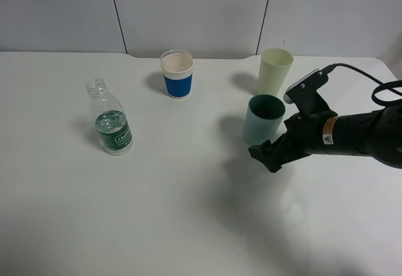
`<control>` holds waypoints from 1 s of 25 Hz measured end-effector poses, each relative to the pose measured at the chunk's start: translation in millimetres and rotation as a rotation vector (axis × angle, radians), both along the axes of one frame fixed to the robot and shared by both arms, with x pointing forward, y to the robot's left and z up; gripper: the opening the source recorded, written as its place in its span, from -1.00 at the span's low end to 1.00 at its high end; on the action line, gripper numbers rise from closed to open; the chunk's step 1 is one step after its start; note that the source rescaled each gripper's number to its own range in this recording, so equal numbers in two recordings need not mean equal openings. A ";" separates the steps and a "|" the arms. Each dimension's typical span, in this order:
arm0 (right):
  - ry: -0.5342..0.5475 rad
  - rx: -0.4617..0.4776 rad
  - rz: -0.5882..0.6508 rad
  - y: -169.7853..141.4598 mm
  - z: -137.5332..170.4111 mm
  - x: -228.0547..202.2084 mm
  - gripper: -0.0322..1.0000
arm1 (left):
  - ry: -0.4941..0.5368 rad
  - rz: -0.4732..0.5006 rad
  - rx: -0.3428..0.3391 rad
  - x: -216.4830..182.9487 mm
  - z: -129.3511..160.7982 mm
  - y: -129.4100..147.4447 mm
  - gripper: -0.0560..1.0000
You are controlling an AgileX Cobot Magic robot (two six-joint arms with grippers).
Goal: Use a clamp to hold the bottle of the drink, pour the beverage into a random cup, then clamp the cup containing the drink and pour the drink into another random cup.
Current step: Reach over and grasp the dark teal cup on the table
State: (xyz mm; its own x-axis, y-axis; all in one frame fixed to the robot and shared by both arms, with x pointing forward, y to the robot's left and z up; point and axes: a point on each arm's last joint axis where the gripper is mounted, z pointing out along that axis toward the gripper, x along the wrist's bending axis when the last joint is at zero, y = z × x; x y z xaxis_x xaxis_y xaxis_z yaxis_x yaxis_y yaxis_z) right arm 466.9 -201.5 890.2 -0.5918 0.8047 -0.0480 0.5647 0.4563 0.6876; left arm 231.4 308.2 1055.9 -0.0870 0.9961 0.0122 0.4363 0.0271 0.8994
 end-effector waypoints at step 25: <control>-0.486 0.014 -0.002 -13.6 -13.7 -15.9 1.00 | 0.000 0.000 0.000 0.0 0.0 0.0 1.00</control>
